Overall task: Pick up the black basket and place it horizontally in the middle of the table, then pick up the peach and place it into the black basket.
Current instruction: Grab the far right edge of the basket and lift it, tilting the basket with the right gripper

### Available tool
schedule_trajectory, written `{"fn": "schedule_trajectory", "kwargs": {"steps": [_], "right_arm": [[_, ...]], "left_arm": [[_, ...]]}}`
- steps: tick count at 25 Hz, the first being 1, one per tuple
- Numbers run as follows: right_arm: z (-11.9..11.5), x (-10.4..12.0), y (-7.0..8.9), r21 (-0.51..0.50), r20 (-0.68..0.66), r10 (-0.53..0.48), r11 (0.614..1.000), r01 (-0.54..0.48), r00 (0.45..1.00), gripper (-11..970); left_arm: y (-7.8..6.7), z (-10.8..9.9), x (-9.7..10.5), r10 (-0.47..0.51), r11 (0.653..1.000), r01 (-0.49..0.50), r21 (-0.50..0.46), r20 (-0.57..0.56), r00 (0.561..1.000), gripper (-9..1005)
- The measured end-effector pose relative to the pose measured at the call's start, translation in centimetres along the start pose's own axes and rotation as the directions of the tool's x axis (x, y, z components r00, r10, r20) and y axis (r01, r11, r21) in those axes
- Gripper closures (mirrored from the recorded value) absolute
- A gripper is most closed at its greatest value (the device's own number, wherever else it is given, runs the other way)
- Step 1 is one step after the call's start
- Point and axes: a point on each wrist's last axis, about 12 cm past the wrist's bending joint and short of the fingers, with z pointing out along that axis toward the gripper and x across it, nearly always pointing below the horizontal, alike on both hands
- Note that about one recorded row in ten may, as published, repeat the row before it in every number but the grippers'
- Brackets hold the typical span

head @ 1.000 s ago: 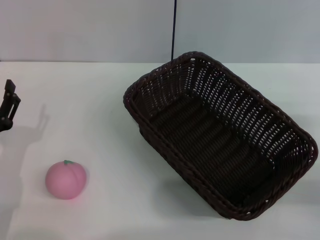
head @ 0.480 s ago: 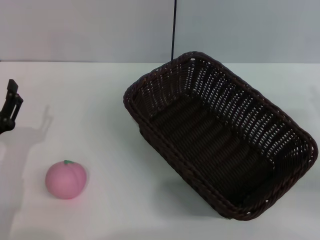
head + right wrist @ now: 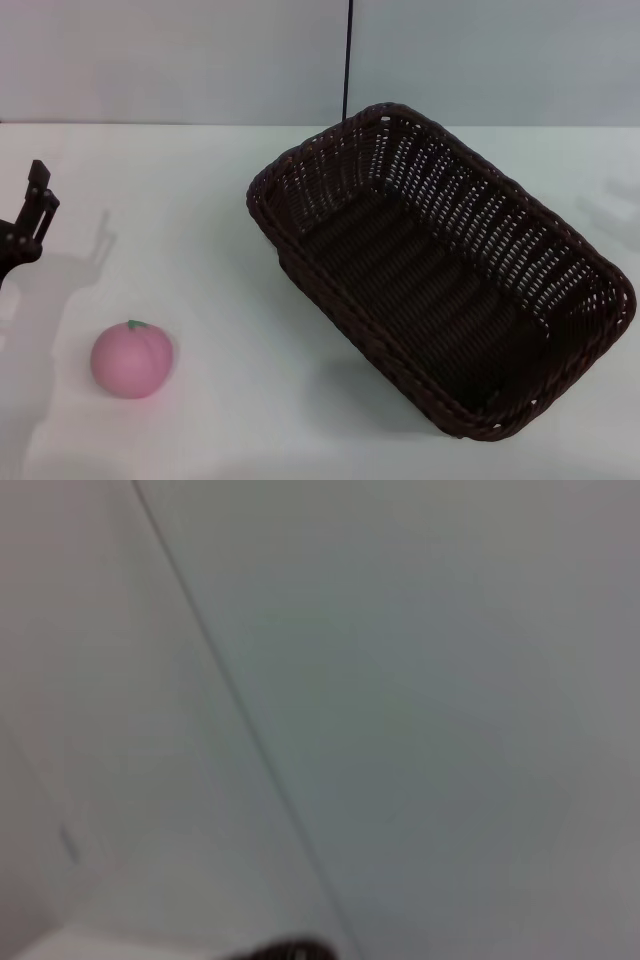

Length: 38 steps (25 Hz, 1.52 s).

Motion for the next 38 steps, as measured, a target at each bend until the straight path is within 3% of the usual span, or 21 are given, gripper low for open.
{"fn": "schedule_trajectory", "kwargs": {"steps": [5,9,12,16,20,24,38], "right_arm": [[1.4,-4.2,1.0,-0.022,-0.229,0.036,0.999,-0.043,0.973,329],[3.4,-5.5,1.0,-0.003,-0.363,0.108,0.993,-0.117,0.925,329],[6.0,-5.1,1.3,-0.029,-0.453,0.116,0.989,-0.145,0.884,328],[7.8,-4.4,1.6,-0.050,-0.482,0.108,0.987,-0.150,0.870,332],[10.1,-3.3,1.5,-0.001,-0.526,0.132,0.988,-0.155,0.840,350],[11.1,-2.5,1.4,0.033,-0.546,0.135,0.990,-0.140,0.827,367],[13.7,-1.4,1.8,0.010,-0.553,0.116,0.991,-0.133,0.825,428]], "left_arm": [[-0.1,0.1,0.0,-0.002,1.000,0.002,0.002,0.002,1.000,195],[-0.1,0.0,0.0,-0.002,1.000,0.002,0.000,0.003,1.000,196],[0.0,-0.2,0.0,-0.003,1.000,0.003,-0.004,-0.001,1.000,197],[0.1,-0.4,0.1,-0.003,1.000,0.003,-0.007,-0.004,1.000,199],[0.1,-0.6,0.1,-0.003,1.000,0.003,-0.010,-0.006,1.000,200],[0.1,-0.6,0.1,-0.003,1.000,0.003,-0.011,-0.005,1.000,201],[0.0,-0.3,0.0,-0.004,1.000,0.004,-0.005,0.002,1.000,206]]}}
